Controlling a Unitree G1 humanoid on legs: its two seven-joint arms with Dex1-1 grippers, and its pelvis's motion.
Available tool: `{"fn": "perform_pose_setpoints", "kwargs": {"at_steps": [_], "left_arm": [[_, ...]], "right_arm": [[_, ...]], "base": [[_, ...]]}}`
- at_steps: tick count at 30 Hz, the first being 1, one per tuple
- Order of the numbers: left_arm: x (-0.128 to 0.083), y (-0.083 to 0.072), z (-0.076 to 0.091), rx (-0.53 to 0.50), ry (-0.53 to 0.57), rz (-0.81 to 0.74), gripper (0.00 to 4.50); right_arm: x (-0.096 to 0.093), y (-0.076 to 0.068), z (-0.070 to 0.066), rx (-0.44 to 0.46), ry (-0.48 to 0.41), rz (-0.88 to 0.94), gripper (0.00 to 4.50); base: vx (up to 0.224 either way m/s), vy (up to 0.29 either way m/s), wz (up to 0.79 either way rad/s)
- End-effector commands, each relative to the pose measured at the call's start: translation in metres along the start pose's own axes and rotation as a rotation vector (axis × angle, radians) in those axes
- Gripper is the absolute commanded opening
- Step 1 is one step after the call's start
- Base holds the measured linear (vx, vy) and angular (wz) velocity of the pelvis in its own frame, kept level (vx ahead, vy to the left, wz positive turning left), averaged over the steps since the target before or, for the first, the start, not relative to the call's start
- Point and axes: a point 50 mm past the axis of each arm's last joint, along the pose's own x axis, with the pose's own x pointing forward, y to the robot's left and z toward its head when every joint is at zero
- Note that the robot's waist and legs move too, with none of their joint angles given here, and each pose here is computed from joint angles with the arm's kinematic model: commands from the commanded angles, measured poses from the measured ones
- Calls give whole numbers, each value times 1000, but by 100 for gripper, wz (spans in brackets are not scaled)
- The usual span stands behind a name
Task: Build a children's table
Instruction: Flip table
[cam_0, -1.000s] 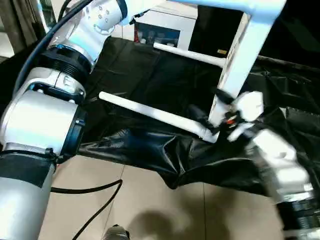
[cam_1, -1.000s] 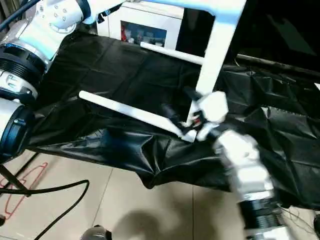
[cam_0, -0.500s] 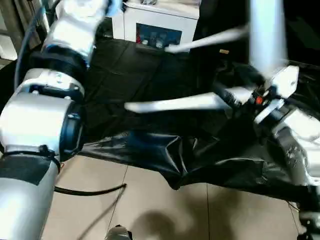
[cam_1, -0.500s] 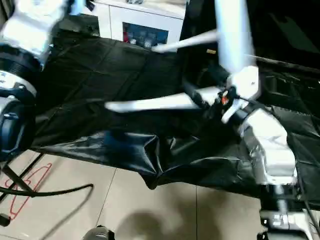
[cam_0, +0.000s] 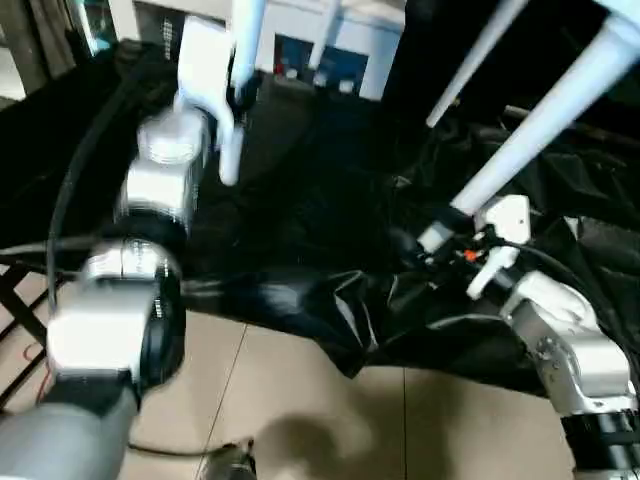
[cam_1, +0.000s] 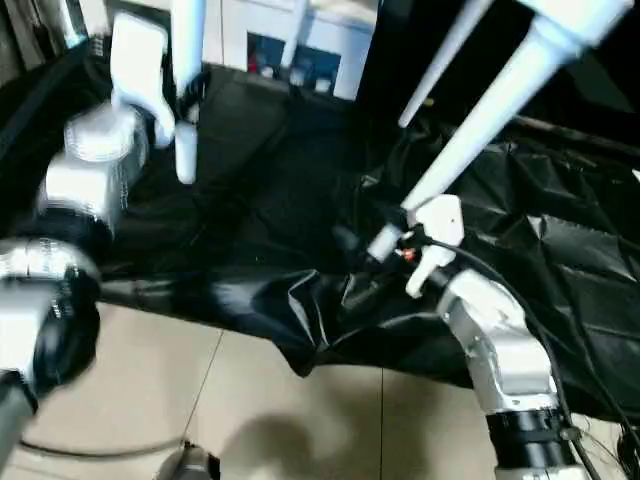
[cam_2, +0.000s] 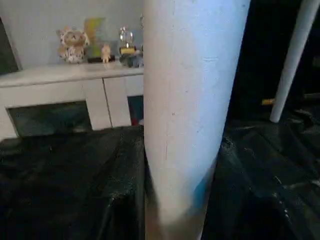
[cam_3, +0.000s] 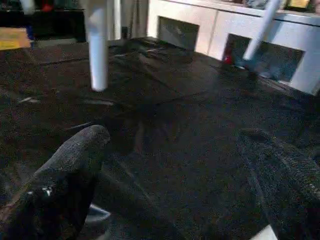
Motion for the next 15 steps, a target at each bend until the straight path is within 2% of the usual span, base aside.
{"fn": "perform_pose_setpoints", "kwargs": {"at_steps": [1,8,10,15], "left_arm": [[-1,-6,30,52,-129,-9,167],[-26,-2,11,70,-73,51,166],[-42,-1,-3,69,-32,82,166],[-62,1,-21,89,37,126,166]], "right_arm": [[-4,-5,5,-21,-16,-35,450],[-2,-3,3,-25,-23,-48,450],[-1,2,-1,-12,-16,-35,450],[3,6,-4,-2,-10,-25,450]], "base": [[0,0,0],[0,0,0],[0,0,0],[0,0,0]]}}
